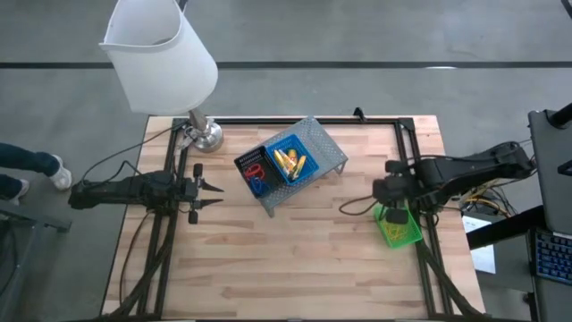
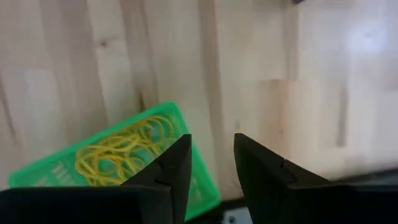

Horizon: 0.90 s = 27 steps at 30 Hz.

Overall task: Pick & Place Office Desk Supplies
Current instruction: Put the green basket filled with rubber bands on the shelf

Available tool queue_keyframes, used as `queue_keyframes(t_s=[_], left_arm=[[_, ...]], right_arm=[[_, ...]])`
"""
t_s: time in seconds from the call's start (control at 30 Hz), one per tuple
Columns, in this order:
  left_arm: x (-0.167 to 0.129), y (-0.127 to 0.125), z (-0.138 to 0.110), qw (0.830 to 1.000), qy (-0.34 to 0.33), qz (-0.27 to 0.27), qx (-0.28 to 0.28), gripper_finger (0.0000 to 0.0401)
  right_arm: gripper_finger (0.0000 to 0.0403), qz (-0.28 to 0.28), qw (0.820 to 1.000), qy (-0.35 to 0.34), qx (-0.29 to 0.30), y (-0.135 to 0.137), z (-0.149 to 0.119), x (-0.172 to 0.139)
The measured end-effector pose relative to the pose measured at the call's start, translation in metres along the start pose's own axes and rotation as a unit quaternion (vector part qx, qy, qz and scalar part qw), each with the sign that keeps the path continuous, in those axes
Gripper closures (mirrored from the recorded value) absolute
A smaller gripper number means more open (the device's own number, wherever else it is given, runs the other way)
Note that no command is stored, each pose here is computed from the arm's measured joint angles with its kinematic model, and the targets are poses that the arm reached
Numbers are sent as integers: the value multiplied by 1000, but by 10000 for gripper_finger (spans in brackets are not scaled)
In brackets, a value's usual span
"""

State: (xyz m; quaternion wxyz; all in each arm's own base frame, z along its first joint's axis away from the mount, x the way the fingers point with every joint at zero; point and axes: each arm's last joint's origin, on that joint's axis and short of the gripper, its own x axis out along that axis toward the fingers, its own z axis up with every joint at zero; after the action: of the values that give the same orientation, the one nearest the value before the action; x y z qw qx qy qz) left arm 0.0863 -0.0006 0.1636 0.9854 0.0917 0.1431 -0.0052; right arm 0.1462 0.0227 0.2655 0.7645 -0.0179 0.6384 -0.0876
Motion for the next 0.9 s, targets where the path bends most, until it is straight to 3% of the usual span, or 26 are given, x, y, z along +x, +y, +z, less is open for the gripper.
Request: queue_keyframes(t_s=[0.7, 0.9], left_arm=[[0, 0, 0, 1000, 0, 0, 0, 268], [0, 0, 0, 1000, 0, 0, 0, 268]], right_arm=[[254, 4, 1000, 16, -19, 8, -23, 48], [259, 38, 999, 29, -13, 11, -25, 58]])
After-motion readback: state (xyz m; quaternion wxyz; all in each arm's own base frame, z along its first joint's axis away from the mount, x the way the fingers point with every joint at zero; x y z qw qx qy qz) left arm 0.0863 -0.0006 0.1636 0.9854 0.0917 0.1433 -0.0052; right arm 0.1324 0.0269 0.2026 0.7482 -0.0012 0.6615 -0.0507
